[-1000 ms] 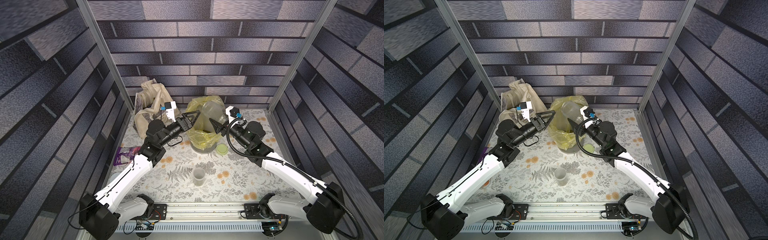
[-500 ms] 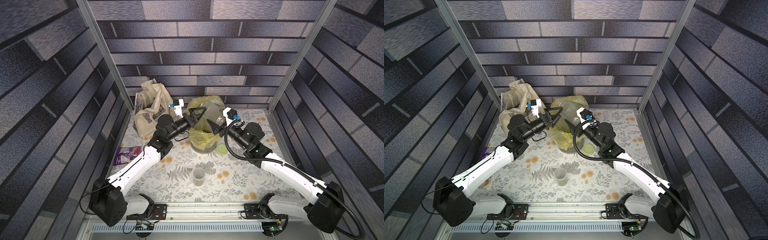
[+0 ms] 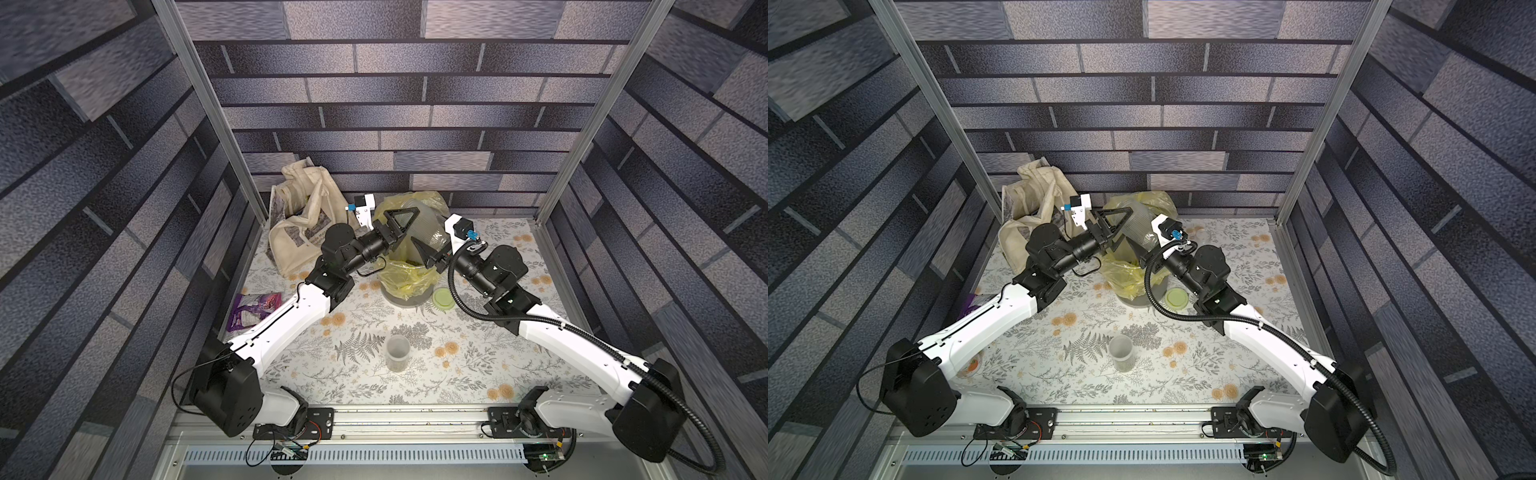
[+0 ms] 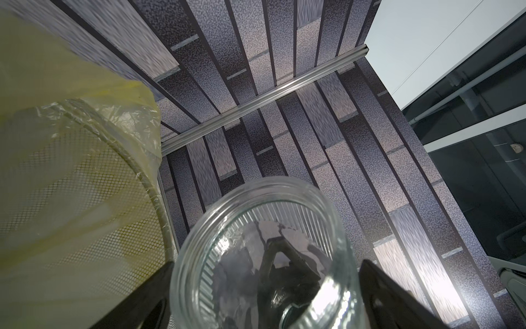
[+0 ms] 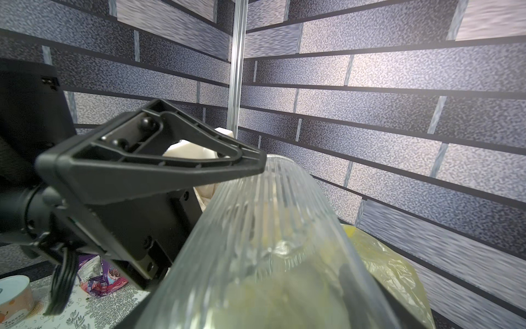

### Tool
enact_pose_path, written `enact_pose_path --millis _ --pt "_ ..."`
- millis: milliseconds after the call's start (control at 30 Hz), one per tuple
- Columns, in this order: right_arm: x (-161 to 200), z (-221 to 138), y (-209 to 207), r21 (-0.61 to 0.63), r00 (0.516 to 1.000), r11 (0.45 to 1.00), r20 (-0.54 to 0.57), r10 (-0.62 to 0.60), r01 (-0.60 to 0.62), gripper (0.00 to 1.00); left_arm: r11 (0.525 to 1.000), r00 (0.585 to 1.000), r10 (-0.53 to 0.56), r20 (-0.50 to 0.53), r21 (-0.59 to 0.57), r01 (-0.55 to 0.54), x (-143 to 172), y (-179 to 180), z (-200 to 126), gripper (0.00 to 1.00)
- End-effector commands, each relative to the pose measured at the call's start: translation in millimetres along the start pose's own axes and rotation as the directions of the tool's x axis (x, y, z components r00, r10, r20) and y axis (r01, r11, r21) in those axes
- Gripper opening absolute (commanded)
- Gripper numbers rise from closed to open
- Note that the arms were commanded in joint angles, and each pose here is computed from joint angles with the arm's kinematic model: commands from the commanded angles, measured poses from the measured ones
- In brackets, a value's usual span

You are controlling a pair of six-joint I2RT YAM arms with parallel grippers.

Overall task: Empty moldy mung beans from jars
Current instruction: Place the jar at the center of the board.

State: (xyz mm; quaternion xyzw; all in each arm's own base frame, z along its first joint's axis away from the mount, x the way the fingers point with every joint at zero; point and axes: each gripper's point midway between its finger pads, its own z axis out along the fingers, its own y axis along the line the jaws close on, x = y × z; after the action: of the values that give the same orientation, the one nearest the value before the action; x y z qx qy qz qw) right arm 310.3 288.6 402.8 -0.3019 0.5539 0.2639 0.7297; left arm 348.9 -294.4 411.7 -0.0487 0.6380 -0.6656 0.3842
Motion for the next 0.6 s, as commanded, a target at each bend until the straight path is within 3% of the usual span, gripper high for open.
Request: enact_pose_path --millis 0,467,567 --pt "-40 -4 4 -0.014 0.989 1.0 0.148 -0.005 0.007 0.39 0.998 0.997 0.066 0.048 0.009 -0.066 -11 -12 3 1.0" --pt "-30 16 8 -0.026 0.985 1.0 0.172 0.008 -0.003 0.39 0.998 1.0 -0.009 0.005 0.06 0.009 0 -11 19 1.0" --pt "-27 18 8 -0.021 0.986 1.0 0.17 0.003 0.0 0.39 0.998 1.0 -0.011 0.003 0.07 0.01 0 -12 19 0.96"
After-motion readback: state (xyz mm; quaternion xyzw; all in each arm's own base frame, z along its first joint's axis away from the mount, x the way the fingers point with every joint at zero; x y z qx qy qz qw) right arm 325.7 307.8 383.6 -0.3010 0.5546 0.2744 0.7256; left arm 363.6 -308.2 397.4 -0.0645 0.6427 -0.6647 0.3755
